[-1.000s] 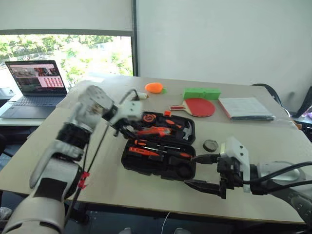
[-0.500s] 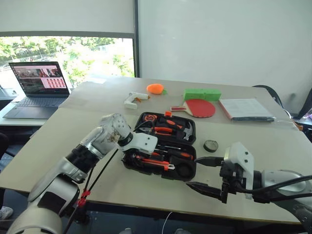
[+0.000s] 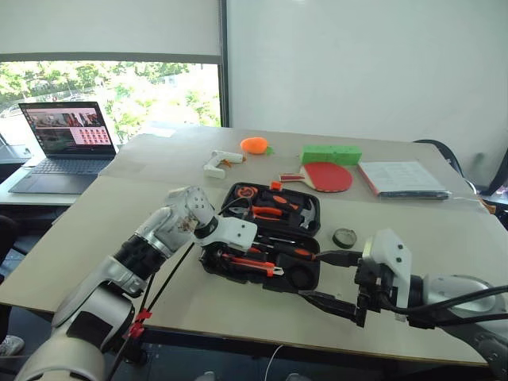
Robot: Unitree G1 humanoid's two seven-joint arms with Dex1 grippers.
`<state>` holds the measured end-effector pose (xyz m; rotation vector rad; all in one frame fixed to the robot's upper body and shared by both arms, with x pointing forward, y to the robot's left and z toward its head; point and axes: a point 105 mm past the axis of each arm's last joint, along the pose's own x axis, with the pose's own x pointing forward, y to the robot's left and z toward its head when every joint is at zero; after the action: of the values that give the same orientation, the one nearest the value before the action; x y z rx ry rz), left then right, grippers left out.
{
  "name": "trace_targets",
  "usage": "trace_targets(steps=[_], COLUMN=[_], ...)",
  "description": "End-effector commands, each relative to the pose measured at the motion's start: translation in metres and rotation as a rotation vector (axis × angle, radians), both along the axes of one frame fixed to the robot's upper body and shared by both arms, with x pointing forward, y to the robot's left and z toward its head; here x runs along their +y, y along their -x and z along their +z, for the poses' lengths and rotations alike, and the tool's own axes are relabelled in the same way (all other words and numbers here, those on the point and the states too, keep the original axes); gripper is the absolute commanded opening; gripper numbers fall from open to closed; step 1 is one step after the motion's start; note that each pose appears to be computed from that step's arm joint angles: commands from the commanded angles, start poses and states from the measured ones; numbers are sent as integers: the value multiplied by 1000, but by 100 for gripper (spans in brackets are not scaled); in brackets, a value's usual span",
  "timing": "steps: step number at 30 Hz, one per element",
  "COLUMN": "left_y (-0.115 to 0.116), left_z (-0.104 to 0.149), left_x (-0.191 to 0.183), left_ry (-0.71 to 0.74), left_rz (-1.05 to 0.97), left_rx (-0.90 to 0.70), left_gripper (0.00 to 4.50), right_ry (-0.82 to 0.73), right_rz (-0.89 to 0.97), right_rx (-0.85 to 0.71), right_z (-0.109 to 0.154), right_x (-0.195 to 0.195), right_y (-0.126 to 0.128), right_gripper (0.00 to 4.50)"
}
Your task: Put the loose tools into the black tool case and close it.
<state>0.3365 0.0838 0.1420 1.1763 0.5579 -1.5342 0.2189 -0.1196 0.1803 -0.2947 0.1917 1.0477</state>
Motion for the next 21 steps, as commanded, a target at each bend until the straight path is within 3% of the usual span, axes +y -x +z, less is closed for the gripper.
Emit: trace_targets(steps=[1, 3, 10, 13, 21], left_y=[6, 9, 9, 9, 13], left_z=[38, 49, 58, 49, 27], left_x=[-4, -3, -3, -4, -4], left_ry=[94, 119, 128, 117, 70], left_rz=[-2, 2, -17, -36, -60], left_rx=[14, 19, 19, 28, 52], left_gripper=[372, 438, 445, 373, 74], right_ry=[-15, -18, -27, -28, -28], right_rz=[9, 8, 11, 13, 13], right_rx=[-20, -17, -16, -18, -15], right_z=[4, 3, 3, 4, 4], right_x=[2, 2, 3, 4, 4], right_y=[0, -1, -3, -3, -1], right_gripper=[450, 450, 450, 450, 450])
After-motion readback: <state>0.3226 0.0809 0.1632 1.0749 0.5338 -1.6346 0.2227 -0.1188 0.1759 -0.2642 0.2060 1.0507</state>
